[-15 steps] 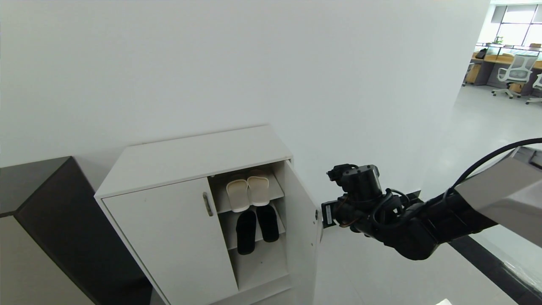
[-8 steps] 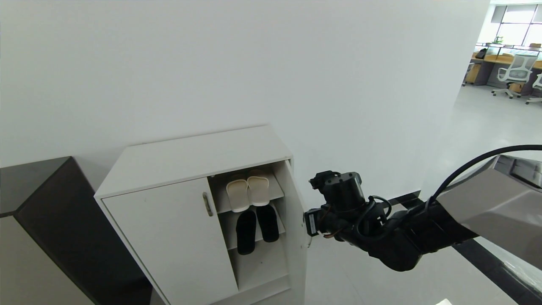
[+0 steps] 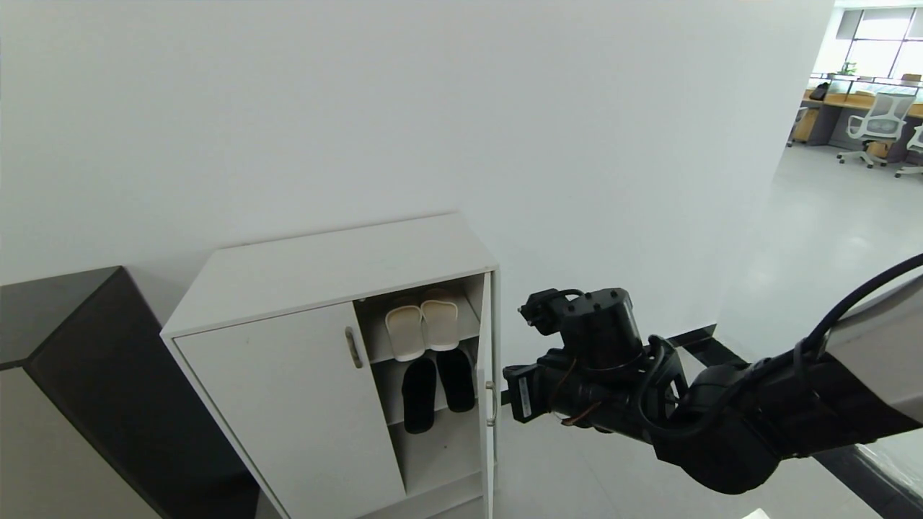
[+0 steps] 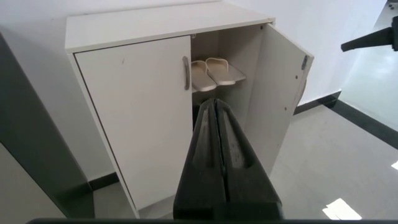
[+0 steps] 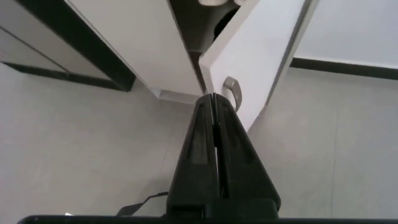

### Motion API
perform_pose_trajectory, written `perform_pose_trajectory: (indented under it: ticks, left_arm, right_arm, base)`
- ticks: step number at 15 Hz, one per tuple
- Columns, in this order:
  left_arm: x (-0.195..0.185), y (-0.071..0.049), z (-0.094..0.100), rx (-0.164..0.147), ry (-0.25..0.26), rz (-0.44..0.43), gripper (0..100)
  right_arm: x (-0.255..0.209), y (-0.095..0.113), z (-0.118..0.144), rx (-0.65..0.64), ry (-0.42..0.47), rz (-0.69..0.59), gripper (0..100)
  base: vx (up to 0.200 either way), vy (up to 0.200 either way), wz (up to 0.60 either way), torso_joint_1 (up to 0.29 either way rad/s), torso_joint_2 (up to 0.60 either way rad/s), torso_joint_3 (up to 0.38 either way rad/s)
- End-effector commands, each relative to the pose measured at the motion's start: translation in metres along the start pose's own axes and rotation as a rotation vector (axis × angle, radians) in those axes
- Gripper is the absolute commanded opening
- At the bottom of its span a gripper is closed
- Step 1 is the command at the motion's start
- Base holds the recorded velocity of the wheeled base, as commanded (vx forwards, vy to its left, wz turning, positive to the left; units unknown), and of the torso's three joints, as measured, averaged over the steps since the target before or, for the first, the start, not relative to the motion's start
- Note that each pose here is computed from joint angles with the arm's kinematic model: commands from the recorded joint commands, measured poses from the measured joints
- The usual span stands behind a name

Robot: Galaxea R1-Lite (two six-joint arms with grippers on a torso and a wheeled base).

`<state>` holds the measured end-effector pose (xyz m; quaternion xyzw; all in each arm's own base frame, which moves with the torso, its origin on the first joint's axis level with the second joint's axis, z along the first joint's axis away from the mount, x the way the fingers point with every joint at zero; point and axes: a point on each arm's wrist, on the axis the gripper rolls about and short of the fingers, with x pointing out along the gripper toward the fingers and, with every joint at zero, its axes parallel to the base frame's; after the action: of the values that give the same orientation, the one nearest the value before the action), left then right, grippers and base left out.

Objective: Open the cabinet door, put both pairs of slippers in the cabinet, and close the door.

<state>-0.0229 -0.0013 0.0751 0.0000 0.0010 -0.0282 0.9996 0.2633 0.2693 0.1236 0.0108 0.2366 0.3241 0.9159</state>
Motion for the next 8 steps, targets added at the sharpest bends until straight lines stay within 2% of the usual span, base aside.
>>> perform_pose_trajectory:
  ticks: [1,4,8]
  left_arm:
    - [0.0001,0.0,0.0,0.0,0.001,0.0,0]
    - [0.0001,0.0,0.0,0.0,0.001,0.0,0]
    - [0.0001,0.0,0.0,0.0,0.001,0.0,0]
  right_arm:
    - [-0.0095,0.0012,0.0032,-0.01,-0.013,0.007,0]
    - [-0.0099,0.0005,0.0003,-0.031,-0.01,0.004,0]
    - [-0.0099,0.0004,0.0003,-0.031,-0.01,0.003,0]
  base:
    - [0.0,0.0,0.0,0.0,0.0,0.0]
    - [0.0,0.0,0.0,0.0,0.0,0.0]
    - [0.0,0.0,0.6,0.0,0.0,0.002]
